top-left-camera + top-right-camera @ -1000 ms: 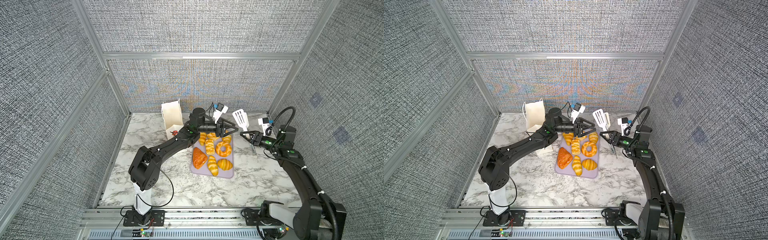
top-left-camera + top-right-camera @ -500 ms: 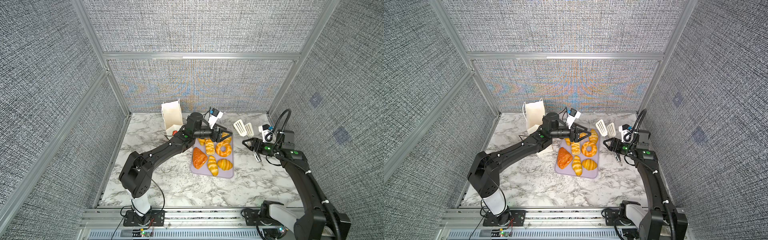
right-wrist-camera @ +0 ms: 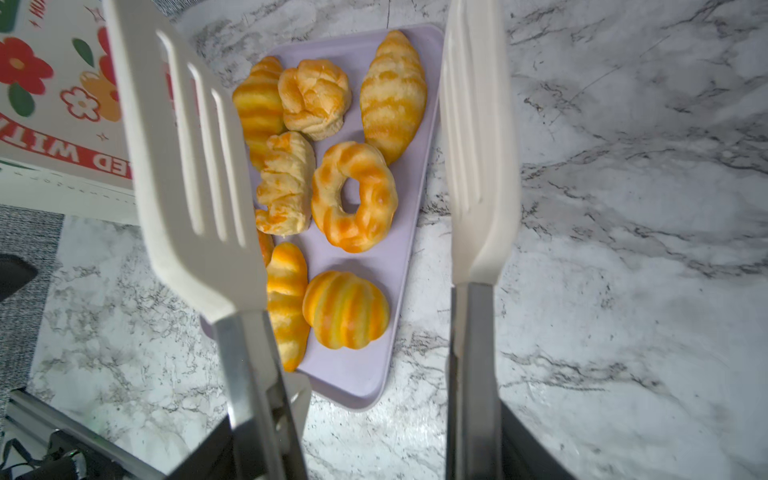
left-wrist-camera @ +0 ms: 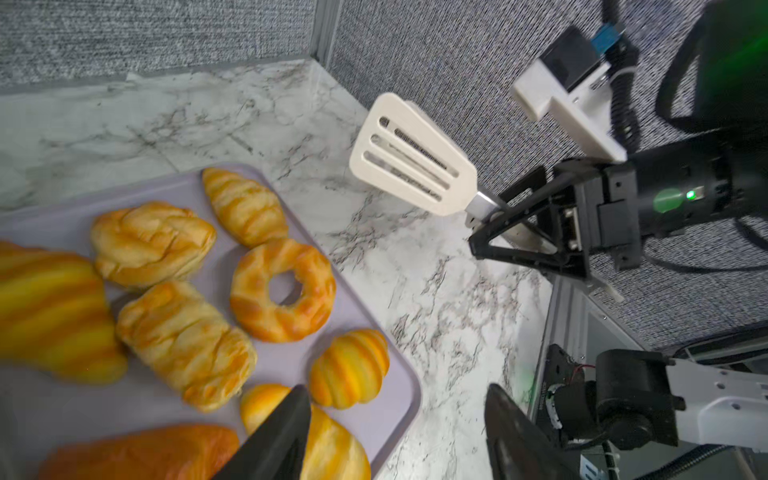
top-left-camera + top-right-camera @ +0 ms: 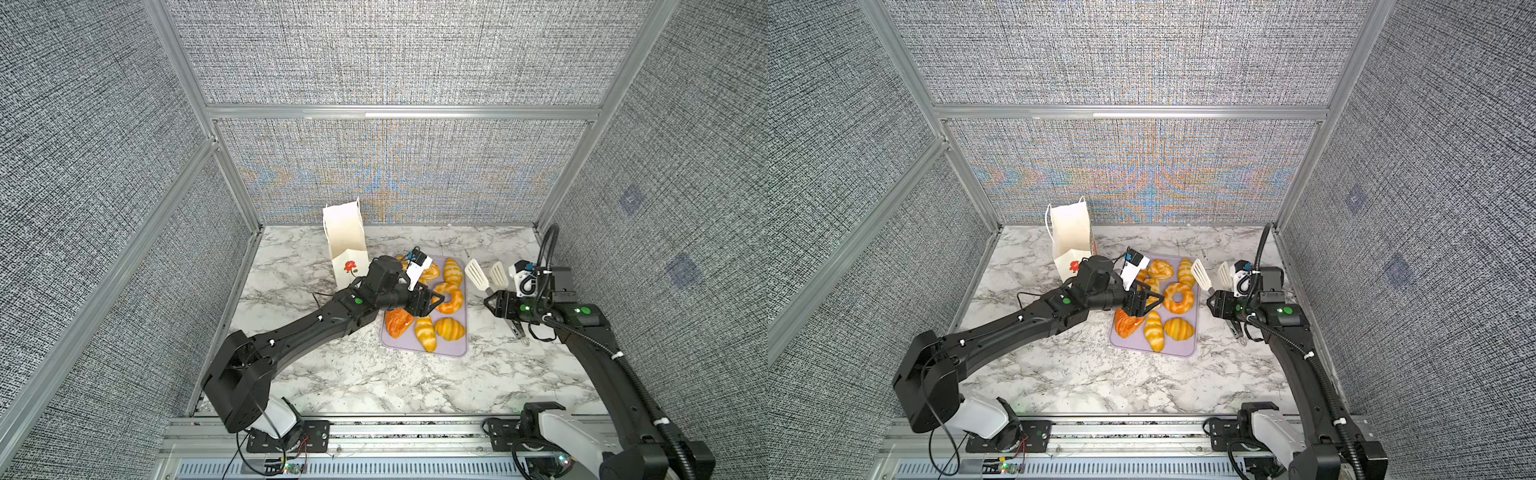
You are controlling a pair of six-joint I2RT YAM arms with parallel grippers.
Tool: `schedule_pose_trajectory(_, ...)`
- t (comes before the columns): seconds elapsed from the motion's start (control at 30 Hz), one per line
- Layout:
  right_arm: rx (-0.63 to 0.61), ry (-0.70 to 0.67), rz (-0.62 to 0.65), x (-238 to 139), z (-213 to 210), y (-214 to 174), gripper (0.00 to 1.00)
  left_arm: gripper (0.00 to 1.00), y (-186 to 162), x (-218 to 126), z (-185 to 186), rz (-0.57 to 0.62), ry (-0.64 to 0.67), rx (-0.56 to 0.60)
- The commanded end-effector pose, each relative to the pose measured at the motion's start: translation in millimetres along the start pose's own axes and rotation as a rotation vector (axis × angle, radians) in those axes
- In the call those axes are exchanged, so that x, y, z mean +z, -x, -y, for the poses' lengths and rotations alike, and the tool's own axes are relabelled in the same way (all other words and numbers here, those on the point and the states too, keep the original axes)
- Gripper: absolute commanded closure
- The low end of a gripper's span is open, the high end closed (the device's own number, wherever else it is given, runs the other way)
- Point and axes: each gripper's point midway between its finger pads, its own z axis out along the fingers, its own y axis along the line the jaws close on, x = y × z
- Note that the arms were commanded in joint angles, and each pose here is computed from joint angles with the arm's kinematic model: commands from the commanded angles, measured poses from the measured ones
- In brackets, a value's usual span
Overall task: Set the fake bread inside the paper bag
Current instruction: 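Lower the tongs toward the striped bun while the left gripper withdraws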
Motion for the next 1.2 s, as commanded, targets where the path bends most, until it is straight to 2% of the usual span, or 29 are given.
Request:
schedule_pose_trajectory(0.0, -0.045, -0.072, 0.000, -7.0, 0.7, -0.2, 0.33, 0.32, -19.4, -14.2, -21.9, -0.015, 0.141, -0.035)
schedule_pose_trajectory(0.23, -0.093, -0.109, -0.050, -8.5, -15.6, -17.9, 0.35, 0.31, -60.8, -51.4, -45.9, 0.004, 0.283, -0.114)
schedule_pose_trajectory(0.53, -0.163, -0.203, -0.110, -11.2, -32.2, -44.2, 0.36, 0.25, -109.1, -97.0, -89.1, 0.043, 0.522, -0.181)
schedule_pose_trajectory(0.97, -0.286, -0.414, -0.306, -15.2, -41.2, -98.0, 0.40, 0.20, -139.2, -114.9, -99.2, 0.056, 0.561, -0.218)
schedule_pose_trajectory(1.17, -0.311, -0.432, -0.353, -15.7, -42.2, -113.0, 0.41, 0.19, -152.4, -111.4, -99.0, 0.032, 0.538, -0.222)
